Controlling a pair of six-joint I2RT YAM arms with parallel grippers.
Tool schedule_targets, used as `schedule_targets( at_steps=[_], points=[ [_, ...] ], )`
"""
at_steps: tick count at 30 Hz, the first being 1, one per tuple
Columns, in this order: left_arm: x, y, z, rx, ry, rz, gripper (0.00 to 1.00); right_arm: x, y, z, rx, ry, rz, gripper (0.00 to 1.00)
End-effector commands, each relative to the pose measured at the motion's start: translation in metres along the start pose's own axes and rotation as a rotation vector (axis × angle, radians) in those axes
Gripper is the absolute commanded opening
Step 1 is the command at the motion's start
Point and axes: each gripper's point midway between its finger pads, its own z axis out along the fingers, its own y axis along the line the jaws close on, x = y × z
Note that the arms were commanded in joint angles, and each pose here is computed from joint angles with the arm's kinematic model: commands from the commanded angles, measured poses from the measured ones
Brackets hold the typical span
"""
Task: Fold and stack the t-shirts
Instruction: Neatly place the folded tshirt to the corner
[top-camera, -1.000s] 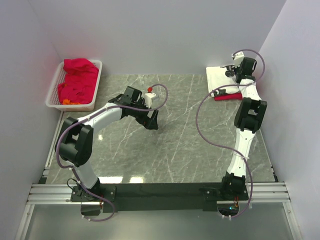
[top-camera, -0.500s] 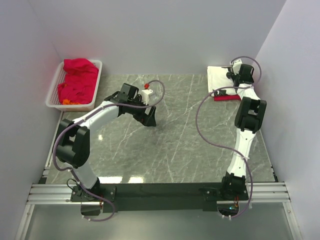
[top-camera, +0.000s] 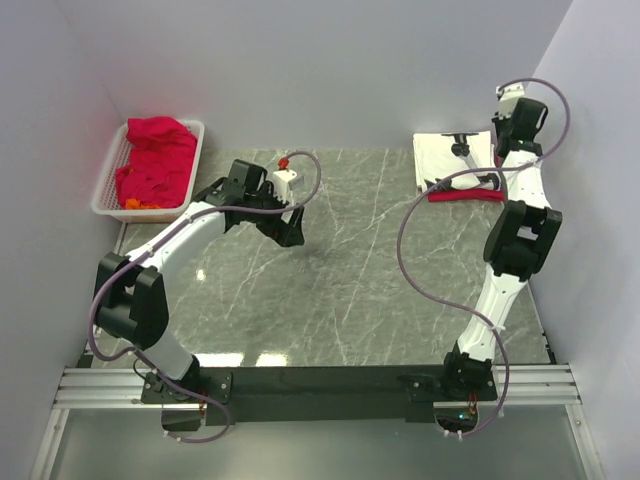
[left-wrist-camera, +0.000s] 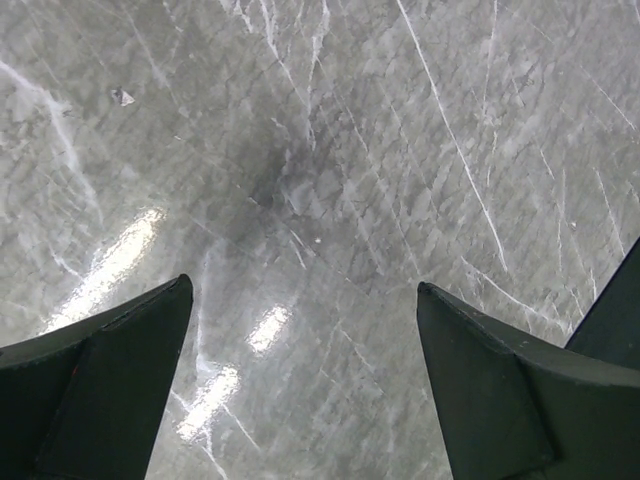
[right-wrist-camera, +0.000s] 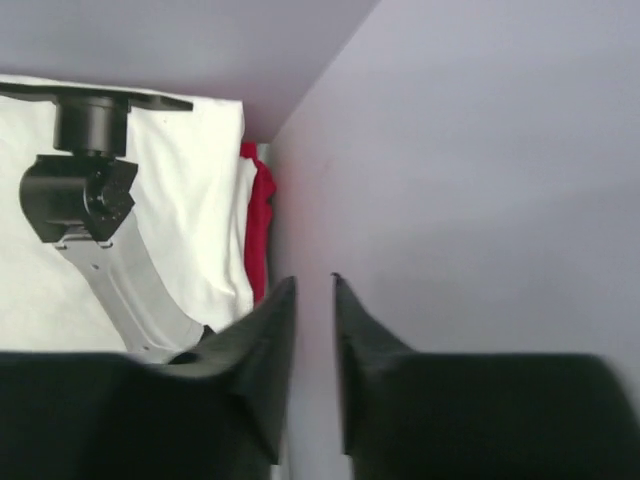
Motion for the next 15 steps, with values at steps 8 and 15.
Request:
schedule_targets(
  at_steps=[8, 15],
  points=[
    [-0.020, 0.016, -0.013, -0.027, -0.053, 0.004, 0.99, 0.052, 0.045, 0.002, -0.196, 0.157, 0.116, 0.00],
    [-0.019, 0.028, -0.023, -0.064, -0.057, -0.021, 0.99, 0.125, 0.063, 0.011, -0.148, 0.308, 0.088, 0.00]
  ],
)
